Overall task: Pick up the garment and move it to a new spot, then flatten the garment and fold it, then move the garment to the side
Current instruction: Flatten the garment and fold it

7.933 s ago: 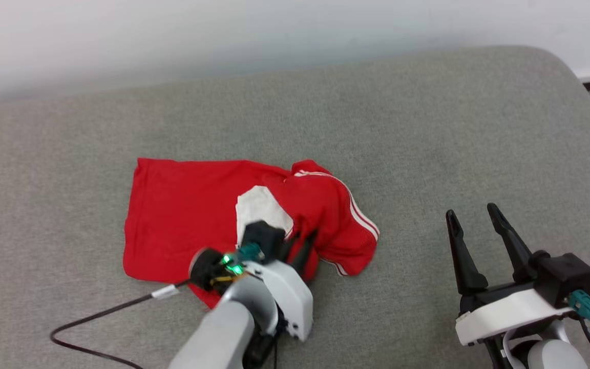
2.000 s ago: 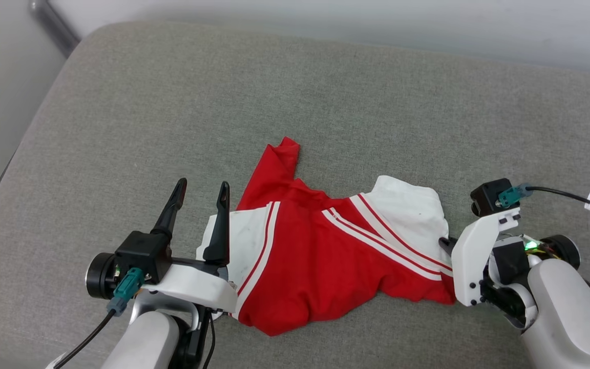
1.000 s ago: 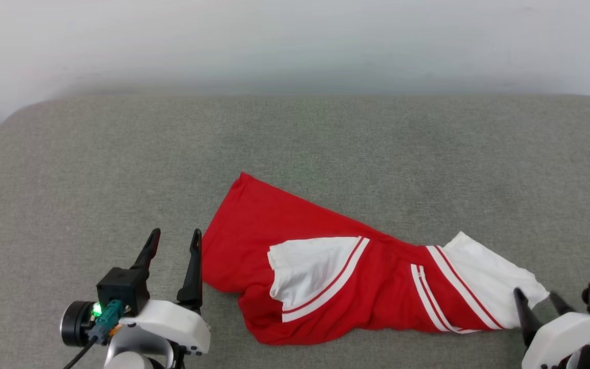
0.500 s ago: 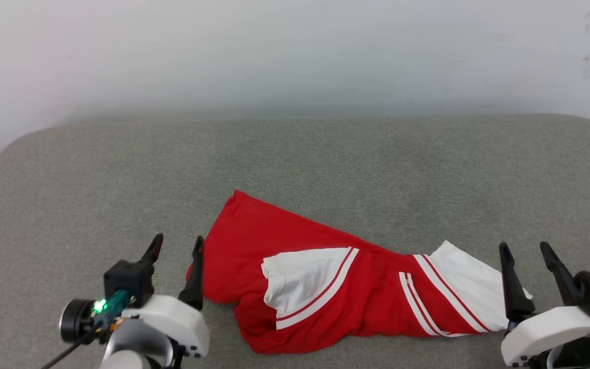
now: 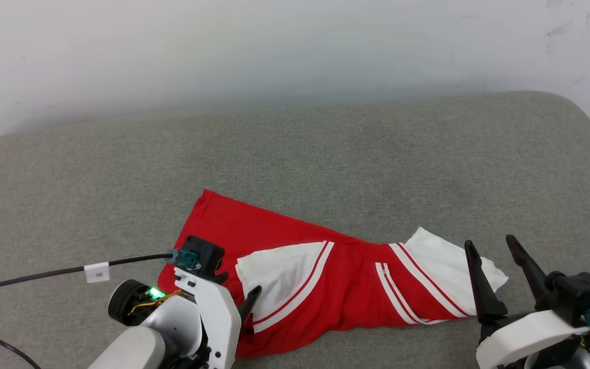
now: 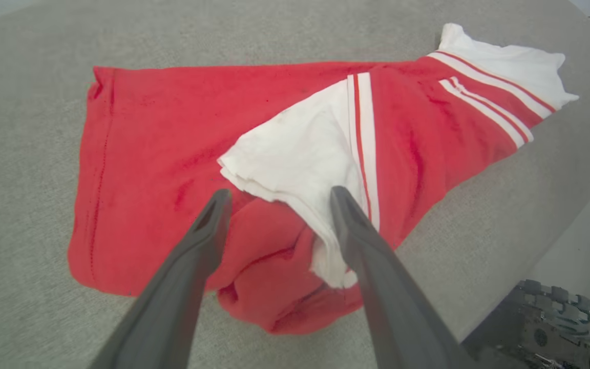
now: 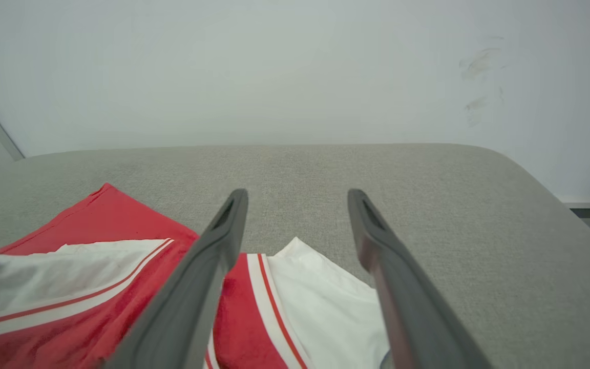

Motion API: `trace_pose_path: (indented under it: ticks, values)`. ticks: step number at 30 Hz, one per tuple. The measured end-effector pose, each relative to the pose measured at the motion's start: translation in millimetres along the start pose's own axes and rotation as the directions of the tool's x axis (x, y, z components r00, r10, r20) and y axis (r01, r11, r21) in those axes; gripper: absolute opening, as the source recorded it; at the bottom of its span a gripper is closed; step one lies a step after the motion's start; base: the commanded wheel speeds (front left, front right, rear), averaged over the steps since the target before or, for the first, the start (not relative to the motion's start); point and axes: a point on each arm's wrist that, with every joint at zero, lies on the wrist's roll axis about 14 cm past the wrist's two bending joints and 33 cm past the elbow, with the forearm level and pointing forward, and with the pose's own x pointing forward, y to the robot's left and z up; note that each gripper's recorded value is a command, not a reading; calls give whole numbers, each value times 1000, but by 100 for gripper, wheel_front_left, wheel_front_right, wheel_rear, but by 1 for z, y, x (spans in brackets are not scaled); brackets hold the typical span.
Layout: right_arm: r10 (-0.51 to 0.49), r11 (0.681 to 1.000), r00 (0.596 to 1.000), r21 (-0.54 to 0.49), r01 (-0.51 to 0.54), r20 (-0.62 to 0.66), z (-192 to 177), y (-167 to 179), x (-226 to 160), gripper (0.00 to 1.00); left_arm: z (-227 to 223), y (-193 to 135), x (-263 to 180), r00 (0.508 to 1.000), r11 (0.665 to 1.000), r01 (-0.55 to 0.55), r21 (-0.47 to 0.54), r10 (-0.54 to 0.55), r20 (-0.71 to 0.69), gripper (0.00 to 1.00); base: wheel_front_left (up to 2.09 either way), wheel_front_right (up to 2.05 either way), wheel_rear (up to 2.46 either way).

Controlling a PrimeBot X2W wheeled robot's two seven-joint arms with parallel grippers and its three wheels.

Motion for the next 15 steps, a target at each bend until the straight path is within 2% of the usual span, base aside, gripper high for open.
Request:
trace_pose_path:
  ticks: [4, 5, 6, 7, 8, 15]
  values:
    - [-16, 1000, 1000, 2, 17, -16, -5, -5, 0, 100, -16, -11, 5, 991, 998, 68, 15, -66, -118, 100, 0, 0, 0]
    - [-22, 1000, 999, 7, 22, -23, -8, -7, 0, 100, -18, -15, 7, 985, 995, 94, 26, -89, -147, 87, 0, 0, 0]
    - [-25, 1000, 999, 10, 25, -27, -10, -7, 0, 100, -18, -19, 7, 982, 993, 113, 29, -107, -154, 45, 0, 0, 0]
    - [-27, 1000, 999, 11, 27, -29, -11, -8, 0, 100, -16, -21, 8, 982, 992, 123, 32, -117, -151, 13, 0, 0, 0]
    - [-29, 1000, 999, 12, 29, -31, -12, -9, 1, 100, -14, -22, 9, 982, 991, 129, 38, -122, -145, 0, 0, 0, 0]
    - [-31, 999, 999, 19, 32, -28, -14, -10, 5, 100, 20, -19, 8, 994, 987, 108, 115, -106, -29, 0, 0, 0, 0]
